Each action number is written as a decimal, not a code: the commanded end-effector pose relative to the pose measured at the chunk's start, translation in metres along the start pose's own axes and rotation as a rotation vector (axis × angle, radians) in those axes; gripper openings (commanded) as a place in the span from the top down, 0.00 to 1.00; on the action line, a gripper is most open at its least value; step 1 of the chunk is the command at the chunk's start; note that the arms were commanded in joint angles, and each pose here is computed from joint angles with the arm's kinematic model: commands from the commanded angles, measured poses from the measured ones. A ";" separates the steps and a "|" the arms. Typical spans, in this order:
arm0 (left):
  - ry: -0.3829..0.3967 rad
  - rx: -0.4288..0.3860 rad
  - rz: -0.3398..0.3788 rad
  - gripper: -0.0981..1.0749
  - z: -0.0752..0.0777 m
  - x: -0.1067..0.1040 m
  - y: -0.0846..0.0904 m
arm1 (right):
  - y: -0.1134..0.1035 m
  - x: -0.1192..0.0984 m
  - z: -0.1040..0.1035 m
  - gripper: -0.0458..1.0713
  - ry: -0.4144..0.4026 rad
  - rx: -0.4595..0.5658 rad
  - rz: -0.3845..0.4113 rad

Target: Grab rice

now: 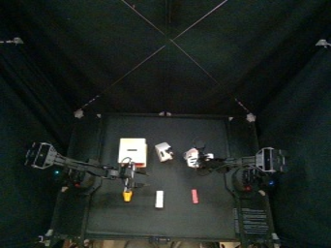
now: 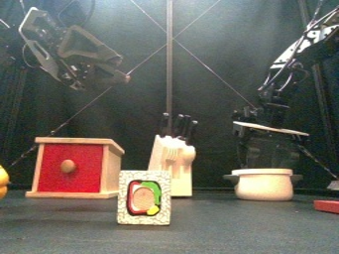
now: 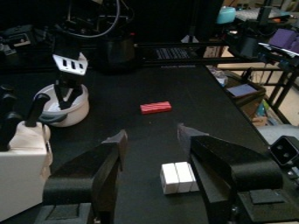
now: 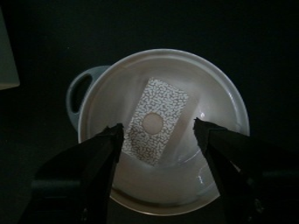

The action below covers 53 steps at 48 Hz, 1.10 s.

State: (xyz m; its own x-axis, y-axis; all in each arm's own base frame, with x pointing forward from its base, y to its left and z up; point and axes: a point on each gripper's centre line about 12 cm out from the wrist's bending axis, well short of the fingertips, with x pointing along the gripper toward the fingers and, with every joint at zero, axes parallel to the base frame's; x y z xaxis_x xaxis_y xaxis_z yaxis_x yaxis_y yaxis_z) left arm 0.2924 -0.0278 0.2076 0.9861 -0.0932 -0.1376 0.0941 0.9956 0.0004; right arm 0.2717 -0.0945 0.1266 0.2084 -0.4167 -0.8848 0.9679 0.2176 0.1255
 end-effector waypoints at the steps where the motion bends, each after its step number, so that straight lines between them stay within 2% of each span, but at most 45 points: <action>1: -0.029 -0.001 0.002 0.18 0.008 0.003 0.001 | 0.005 -0.005 0.006 0.11 -0.012 0.018 0.023; 28: -0.028 -0.001 0.002 0.18 0.008 0.003 0.001 | 0.008 -0.007 0.007 0.11 0.001 0.054 0.030; 53: -0.026 -0.001 0.002 0.18 0.007 0.003 0.001 | 0.010 0.014 0.012 0.11 0.026 0.086 -0.029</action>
State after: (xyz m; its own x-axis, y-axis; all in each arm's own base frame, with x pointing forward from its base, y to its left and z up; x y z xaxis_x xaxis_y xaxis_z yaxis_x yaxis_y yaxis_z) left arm 0.2925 -0.0278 0.2078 0.9863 -0.0932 -0.1361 0.0939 0.9956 -0.0011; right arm 0.2791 -0.1044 0.1136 0.1560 -0.3914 -0.9069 0.9847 0.1344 0.1113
